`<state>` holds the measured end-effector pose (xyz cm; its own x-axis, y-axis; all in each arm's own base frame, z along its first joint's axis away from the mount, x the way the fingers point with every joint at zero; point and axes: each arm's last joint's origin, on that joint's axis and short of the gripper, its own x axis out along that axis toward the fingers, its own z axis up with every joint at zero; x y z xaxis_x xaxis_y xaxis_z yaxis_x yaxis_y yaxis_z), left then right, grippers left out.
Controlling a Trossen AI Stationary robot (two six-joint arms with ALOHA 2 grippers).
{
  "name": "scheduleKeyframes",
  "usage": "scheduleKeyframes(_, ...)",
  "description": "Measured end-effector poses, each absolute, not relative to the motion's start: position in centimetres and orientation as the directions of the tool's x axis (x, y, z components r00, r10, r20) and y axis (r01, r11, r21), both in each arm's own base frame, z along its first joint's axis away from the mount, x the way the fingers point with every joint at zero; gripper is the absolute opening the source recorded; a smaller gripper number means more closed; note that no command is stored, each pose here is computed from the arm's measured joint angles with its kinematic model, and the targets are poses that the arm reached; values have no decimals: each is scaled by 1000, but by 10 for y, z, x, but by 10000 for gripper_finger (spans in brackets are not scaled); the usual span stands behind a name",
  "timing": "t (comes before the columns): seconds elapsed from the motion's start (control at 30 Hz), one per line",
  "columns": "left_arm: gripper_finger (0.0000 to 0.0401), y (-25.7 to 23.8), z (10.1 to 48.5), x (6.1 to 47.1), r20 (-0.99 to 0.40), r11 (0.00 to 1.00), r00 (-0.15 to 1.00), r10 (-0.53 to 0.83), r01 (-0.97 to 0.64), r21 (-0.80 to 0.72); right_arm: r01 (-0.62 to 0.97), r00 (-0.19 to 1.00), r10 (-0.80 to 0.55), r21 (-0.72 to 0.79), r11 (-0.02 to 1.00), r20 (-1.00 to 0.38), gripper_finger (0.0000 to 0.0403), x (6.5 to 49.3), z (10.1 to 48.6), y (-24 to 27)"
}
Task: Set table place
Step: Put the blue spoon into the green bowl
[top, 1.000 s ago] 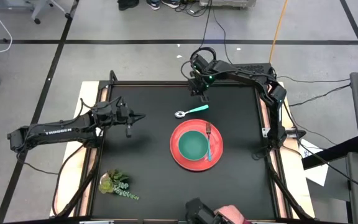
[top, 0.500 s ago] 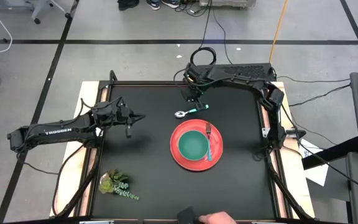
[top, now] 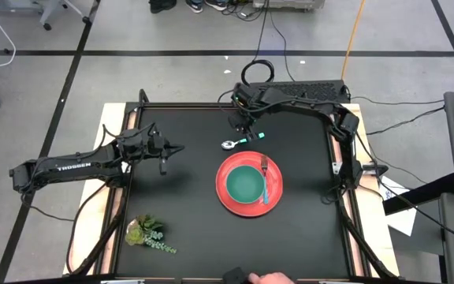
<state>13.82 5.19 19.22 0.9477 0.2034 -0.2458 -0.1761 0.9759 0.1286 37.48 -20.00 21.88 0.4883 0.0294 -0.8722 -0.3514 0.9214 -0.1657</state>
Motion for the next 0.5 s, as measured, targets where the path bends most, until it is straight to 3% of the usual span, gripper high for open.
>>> scheduleKeyframes(0.5,15,52,191,138,-261,977,944,202,-174,126,-346,424,174,19,938,-889,132,376,191,-198)
